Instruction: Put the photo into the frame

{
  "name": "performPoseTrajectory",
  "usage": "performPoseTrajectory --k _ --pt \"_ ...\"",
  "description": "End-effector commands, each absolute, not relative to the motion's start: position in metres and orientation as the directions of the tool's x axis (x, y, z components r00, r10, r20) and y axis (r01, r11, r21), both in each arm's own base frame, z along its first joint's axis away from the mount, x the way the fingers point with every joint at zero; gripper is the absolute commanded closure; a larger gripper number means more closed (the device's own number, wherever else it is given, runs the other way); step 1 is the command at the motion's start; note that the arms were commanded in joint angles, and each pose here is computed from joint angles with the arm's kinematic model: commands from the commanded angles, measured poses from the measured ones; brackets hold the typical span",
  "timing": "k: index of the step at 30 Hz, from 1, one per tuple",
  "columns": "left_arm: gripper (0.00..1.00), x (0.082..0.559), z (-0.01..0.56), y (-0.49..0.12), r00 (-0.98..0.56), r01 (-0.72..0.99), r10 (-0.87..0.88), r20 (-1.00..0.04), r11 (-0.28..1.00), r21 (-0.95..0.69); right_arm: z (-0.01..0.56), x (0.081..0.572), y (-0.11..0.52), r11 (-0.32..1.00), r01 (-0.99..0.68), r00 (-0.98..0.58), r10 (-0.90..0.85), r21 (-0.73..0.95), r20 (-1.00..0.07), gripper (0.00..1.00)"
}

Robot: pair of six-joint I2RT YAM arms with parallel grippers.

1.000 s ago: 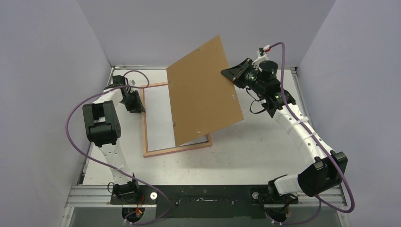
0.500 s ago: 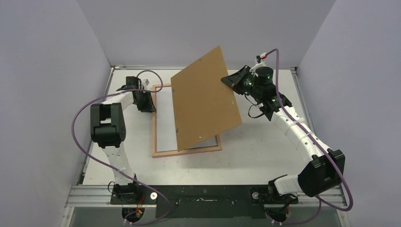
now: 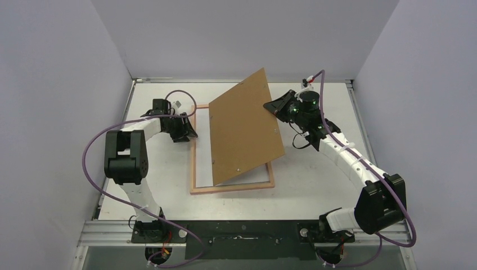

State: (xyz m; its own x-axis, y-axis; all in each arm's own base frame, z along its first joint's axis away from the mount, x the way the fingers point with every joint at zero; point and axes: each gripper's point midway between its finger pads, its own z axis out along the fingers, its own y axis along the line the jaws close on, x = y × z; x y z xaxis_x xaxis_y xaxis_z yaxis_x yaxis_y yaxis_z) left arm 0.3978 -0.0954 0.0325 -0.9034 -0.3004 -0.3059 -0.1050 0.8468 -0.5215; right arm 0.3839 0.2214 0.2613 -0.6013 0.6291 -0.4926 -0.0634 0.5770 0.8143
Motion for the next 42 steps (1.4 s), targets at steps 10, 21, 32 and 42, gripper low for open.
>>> performPoseTrajectory --k 10,21,32,42 --pt "0.57 0.413 0.073 -0.066 -0.829 -0.176 -0.445 -0.338 0.782 -0.598 0.297 0.394 0.258 0.477 -0.233 -0.525 0.672 0.848 -0.522 1.0" --pt "0.65 0.413 0.042 -0.07 -0.844 -0.236 -0.472 -0.256 0.755 -0.612 0.265 0.406 0.269 0.478 -0.17 -0.539 0.688 0.862 -0.487 1.0" --pt "0.69 0.412 0.024 -0.075 -0.857 -0.263 -0.475 -0.197 0.734 -0.627 0.247 0.412 0.277 0.483 -0.165 -0.563 0.67 0.86 -0.485 1.0" --pt "0.74 0.409 0.012 -0.078 -0.866 -0.281 -0.475 -0.159 0.723 -0.632 0.235 0.411 0.288 0.466 -0.169 -0.584 0.662 0.868 -0.469 1.0"
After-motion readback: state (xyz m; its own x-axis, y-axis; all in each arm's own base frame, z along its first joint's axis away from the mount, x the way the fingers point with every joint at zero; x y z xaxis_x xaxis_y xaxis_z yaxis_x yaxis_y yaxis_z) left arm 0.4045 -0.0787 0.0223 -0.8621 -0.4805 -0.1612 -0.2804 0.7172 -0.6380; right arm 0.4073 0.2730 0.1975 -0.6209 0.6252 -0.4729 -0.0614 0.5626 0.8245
